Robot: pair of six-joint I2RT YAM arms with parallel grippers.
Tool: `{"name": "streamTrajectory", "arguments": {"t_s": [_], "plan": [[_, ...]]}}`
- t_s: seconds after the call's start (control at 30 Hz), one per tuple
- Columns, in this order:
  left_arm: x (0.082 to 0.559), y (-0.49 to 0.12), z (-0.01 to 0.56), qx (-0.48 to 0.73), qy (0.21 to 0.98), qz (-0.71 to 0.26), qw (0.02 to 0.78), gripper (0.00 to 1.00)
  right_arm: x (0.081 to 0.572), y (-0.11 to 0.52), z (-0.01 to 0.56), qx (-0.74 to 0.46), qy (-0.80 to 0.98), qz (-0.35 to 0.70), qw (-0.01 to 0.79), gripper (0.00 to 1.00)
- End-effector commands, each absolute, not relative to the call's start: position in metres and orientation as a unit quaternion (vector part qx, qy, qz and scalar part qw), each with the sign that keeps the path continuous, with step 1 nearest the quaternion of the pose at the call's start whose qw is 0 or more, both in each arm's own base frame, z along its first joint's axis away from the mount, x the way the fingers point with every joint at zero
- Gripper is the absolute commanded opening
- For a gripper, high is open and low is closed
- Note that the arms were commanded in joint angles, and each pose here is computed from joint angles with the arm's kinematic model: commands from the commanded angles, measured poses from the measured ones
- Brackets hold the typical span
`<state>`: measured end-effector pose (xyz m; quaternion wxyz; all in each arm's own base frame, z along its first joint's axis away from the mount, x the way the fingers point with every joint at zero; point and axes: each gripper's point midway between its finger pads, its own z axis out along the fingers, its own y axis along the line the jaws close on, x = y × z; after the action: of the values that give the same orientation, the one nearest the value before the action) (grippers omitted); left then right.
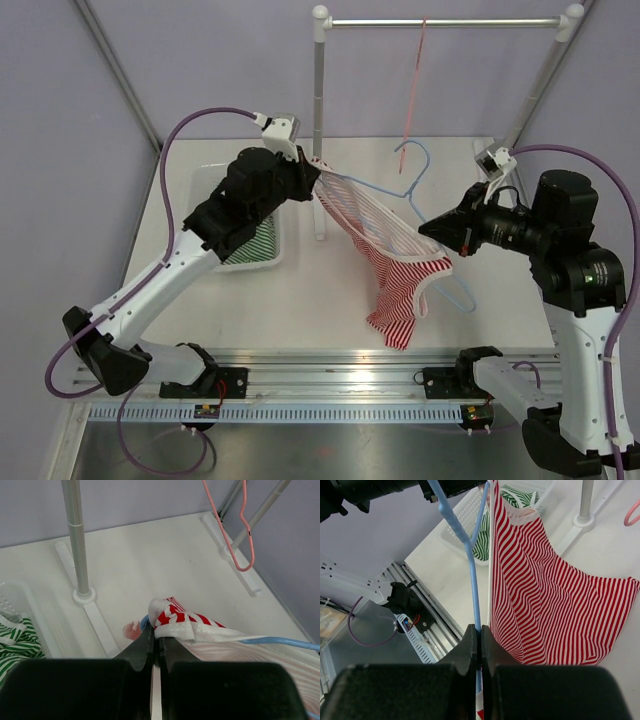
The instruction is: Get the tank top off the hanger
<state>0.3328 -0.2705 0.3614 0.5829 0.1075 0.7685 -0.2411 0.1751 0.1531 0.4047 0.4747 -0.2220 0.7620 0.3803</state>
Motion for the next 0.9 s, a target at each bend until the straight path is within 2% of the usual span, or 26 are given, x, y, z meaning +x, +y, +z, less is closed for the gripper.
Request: {"name": "streamTrajectory", "arguments": {"t_s": [0.0, 0.17, 0.3, 0.37, 0.5, 0.6, 0.67, 0.73, 0.77, 0.83, 0.87], "plan": [[0.356, -0.226, 0.365, 0.025, 0.779, -0.218, 0.587, 0.00, 0.148, 0.160, 0.425, -0.267, 0.722, 0.404, 0.494, 0.00], [0.358, -0.237, 0.357, 0.043, 0.788, -0.268, 0.553, 0.00, 0.156, 0.158, 0.427, -0.255, 0.725, 0.396, 0.503, 0.00], [0.342, -0.268, 0.363, 0.128, 0.762, -0.334, 0.539, 0.09, 0.164, 0.166, 0.430, -0.239, 0.716, 0.429, 0.496, 0.00], [0.343, -0.269, 0.361, 0.127, 0.763, -0.335, 0.538, 0.00, 0.168, 0.166, 0.427, -0.240, 0.720, 0.425, 0.493, 0.00], [0.349, -0.265, 0.347, 0.118, 0.778, -0.316, 0.530, 0.00, 0.169, 0.167, 0.432, -0.249, 0.704, 0.425, 0.512, 0.00], [0.345, -0.275, 0.334, 0.123, 0.784, -0.340, 0.505, 0.00, 0.178, 0.164, 0.444, -0.226, 0.672, 0.419, 0.567, 0.00], [0.338, -0.287, 0.334, 0.128, 0.774, -0.377, 0.492, 0.00, 0.181, 0.158, 0.471, -0.206, 0.620, 0.413, 0.635, 0.00], [0.329, -0.296, 0.322, 0.140, 0.771, -0.406, 0.471, 0.00, 0.189, 0.155, 0.466, -0.176, 0.597, 0.421, 0.660, 0.00], [0.321, -0.305, 0.327, 0.153, 0.755, -0.437, 0.464, 0.00, 0.183, 0.155, 0.495, -0.177, 0.536, 0.439, 0.699, 0.00], [0.310, -0.314, 0.318, 0.171, 0.747, -0.464, 0.445, 0.00, 0.197, 0.153, 0.483, -0.142, 0.509, 0.461, 0.713, 0.00], [0.302, -0.321, 0.321, 0.190, 0.733, -0.483, 0.439, 0.00, 0.181, 0.150, 0.511, -0.157, 0.427, 0.476, 0.752, 0.00]]}}
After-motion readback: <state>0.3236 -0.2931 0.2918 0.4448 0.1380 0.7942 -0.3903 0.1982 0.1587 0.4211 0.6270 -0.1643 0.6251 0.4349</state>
